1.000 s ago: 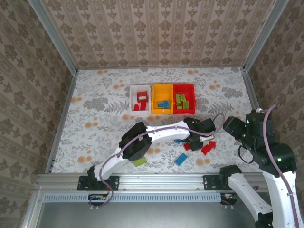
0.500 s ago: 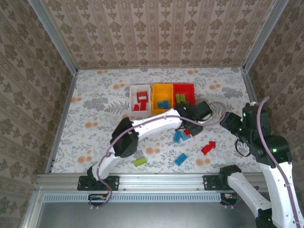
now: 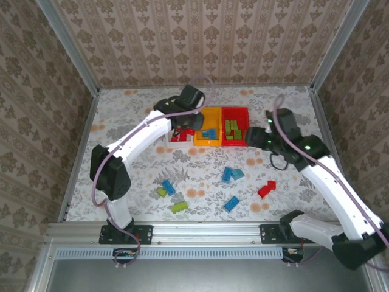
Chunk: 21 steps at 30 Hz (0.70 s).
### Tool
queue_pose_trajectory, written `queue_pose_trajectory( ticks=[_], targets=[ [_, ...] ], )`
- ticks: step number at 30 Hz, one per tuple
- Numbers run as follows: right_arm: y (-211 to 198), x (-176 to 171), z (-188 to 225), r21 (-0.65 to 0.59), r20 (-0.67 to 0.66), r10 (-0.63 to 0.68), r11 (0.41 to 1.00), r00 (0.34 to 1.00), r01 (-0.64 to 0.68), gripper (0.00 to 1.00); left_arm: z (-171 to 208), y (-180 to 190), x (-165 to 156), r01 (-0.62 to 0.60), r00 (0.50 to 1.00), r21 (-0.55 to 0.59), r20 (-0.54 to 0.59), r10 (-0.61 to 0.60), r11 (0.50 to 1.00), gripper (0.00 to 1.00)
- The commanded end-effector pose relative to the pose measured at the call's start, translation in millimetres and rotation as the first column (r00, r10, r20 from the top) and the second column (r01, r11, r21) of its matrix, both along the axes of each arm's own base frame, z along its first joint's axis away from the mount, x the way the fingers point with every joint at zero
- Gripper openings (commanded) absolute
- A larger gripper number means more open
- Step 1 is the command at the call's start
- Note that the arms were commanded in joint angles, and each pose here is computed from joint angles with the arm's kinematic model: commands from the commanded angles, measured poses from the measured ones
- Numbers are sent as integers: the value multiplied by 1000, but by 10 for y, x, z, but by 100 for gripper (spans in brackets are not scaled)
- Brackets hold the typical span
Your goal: Sort the legos into containers by color
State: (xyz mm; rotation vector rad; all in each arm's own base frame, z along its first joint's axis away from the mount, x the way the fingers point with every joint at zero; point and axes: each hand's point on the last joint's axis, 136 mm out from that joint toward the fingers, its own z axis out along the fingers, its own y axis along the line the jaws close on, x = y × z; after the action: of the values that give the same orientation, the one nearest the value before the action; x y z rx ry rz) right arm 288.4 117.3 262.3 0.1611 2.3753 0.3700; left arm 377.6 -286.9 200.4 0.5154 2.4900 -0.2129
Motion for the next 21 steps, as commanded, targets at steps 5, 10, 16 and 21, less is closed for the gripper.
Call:
queue_pose_trajectory(
  ticks=[5, 10, 16, 21],
  targets=[
    [992, 417, 39, 187, 81, 246, 948, 966, -257, 71, -433, 696, 470, -285, 954, 84, -71, 291, 955, 28],
    [1141, 519, -18, 208, 66, 279, 935, 958, -286, 71, -755, 811, 740, -364, 917, 162, -111, 383, 917, 27],
    [1137, 495, -99, 205, 42, 285, 936, 958, -287, 71, -998, 774, 865, -371, 908, 195, -128, 398, 908, 35],
    [1061, 442, -194, 203, 17, 272, 941, 962, -270, 72, -1121, 753, 830, -373, 900, 201, -159, 406, 906, 43]
  ],
)
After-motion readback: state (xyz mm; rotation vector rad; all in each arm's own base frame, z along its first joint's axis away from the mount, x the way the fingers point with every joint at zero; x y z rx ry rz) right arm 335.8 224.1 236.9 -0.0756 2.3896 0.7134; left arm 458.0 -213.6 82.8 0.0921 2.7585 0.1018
